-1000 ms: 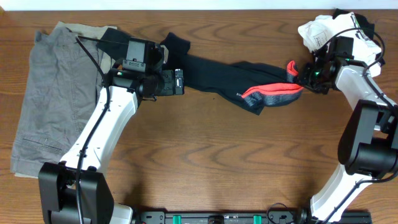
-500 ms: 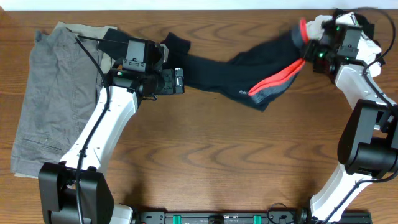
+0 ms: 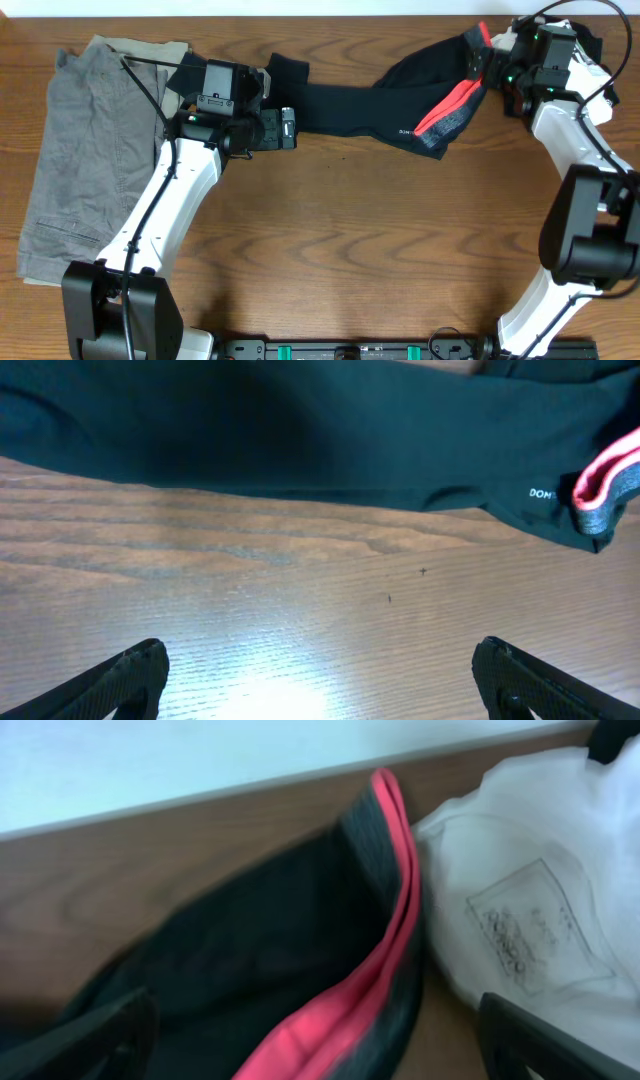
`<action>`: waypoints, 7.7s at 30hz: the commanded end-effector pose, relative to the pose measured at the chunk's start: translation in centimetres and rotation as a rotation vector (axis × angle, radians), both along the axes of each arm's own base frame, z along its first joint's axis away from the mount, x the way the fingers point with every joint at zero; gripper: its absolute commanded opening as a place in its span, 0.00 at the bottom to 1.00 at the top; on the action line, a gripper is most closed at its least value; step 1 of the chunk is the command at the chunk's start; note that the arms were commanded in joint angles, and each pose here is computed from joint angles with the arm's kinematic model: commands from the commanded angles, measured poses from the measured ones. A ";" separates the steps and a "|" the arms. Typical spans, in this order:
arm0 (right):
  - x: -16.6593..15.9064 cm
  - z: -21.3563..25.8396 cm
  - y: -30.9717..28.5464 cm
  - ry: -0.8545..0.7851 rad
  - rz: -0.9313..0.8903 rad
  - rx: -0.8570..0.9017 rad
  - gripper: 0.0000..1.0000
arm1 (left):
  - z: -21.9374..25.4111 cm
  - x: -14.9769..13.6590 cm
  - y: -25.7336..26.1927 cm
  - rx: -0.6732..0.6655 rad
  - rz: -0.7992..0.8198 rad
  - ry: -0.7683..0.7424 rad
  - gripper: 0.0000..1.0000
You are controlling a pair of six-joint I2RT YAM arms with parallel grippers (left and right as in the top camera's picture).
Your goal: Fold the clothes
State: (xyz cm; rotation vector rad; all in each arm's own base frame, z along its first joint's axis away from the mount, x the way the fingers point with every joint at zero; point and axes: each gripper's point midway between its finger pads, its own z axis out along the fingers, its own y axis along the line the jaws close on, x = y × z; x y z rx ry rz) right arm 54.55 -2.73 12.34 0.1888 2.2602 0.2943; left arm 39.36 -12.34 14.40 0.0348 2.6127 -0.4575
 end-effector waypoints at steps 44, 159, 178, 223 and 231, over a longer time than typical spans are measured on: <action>-9.5 -10.9 10.6 0.507 -0.080 -0.311 0.09 | -1.2 1.0 12.2 0.039 0.289 0.053 0.98; -16.2 1.9 8.3 0.415 0.175 -0.094 0.91 | -14.1 9.9 15.6 0.093 0.544 -0.008 0.06; -15.7 2.2 8.4 0.388 0.179 -0.098 0.91 | -3.8 -1.5 17.9 0.311 0.576 0.176 0.06; -15.0 2.7 9.2 0.349 0.211 -0.068 0.92 | -1.7 1.4 9.7 0.279 0.214 0.060 0.98; -15.1 2.7 9.2 0.353 0.212 -0.068 0.92 | -1.9 9.3 6.3 0.302 0.080 0.001 0.98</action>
